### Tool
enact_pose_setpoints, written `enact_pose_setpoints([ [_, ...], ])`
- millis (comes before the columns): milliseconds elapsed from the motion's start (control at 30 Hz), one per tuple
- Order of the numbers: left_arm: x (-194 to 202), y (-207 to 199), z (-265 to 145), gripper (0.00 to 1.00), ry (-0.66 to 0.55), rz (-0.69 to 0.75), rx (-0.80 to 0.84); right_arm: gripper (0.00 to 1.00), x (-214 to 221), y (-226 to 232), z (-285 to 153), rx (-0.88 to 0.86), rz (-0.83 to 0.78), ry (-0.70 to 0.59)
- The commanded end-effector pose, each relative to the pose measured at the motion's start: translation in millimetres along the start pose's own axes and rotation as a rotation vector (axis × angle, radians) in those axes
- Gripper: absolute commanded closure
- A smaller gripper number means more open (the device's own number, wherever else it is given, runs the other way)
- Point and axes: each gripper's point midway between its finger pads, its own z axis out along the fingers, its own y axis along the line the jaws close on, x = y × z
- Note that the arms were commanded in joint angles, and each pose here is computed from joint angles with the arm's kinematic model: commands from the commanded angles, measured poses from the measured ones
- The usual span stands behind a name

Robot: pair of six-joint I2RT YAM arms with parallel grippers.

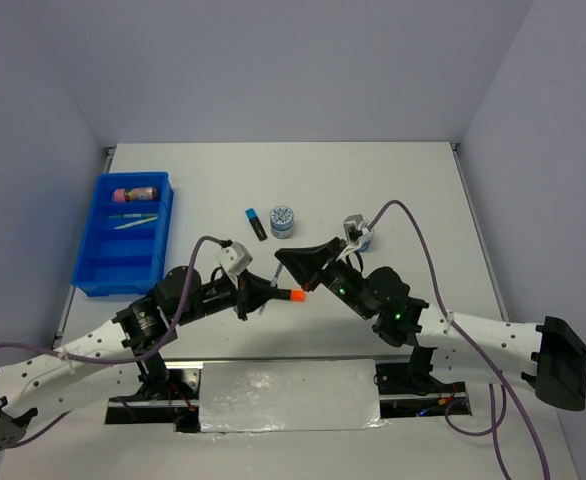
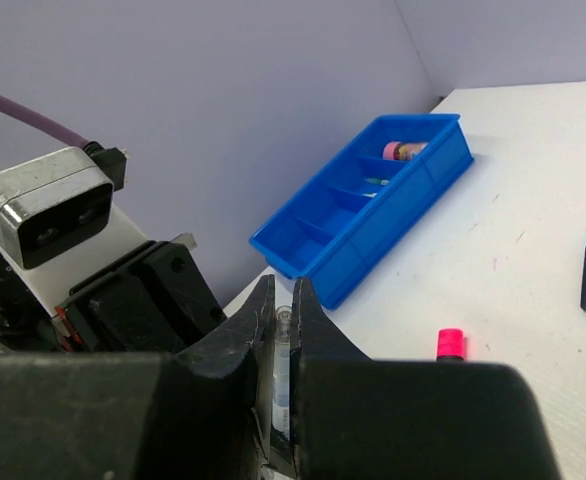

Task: Sort the stationery into containers
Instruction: Close the pen cap on the pen.

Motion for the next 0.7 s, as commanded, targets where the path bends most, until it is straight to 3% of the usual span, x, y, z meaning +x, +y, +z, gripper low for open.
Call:
enact_pose_setpoints([
  [0, -144.7, -35.0, -17.8, 1.0, -0.442, 0.096, 0.084, 1.0, 103.0, -18.7, -33.7, 0.0, -0.009, 0.356],
  [100, -137.2, -28.5, -12.9, 1.0, -0.417, 0.101, 0.062, 1.0, 91.2, -18.4, -30.7, 0.024, -0.036, 0.338],
  [167, -115.1, -15.1, -2.3, 1.0, -0.35, 0.085, 0.014, 0.91, 57.4, -3.5, -19.4, 0.019, -0.059, 0.273],
  [200, -105.9, -11.2, 0.9, 1.0, -0.325, 0.077, 0.003, 0.82, 51.7, -6.1, -20.0, 0.052, -0.079, 0.284],
  [233, -96.3, -7.0, 3.1, 1.0, -0.304, 0.049, -0.01, 0.58, 18.0, 2.3, -9.7, 0.082, -0.087, 0.206],
  [267, -79.4, -1.1, 5.1, 1.0, -0.274, 0.032, -0.024, 0.47, 4.8, 0.2, -12.1, 0.123, -0.11, 0.201],
  [367, -57.1, 16.2, 3.6, 1.0, -0.253, -0.034, -0.097, 0.31, -67.0, -3.3, -7.4, 0.268, -0.125, 0.069],
  [500, -50.1, 57.0, -4.0, 1.0, -0.257, -0.137, -0.335, 0.27, -137.6, -17.1, -26.5, 0.451, -0.102, -0.073],
  [567, -66.3, 92.6, -16.4, 1.0, -0.325, -0.235, -0.569, 0.27, -158.1, -20.8, -44.8, 0.493, -0.067, -0.144],
  [600, -57.3, 117.8, -26.9, 1.0, -0.291, -0.258, -0.704, 0.27, -159.4, -22.9, -51.5, 0.497, -0.056, -0.156],
  [667, -74.9, 148.0, -37.0, 1.0, -0.335, -0.377, -0.865, 0.27, -151.7, -29.6, -65.4, 0.482, -0.024, -0.179],
])
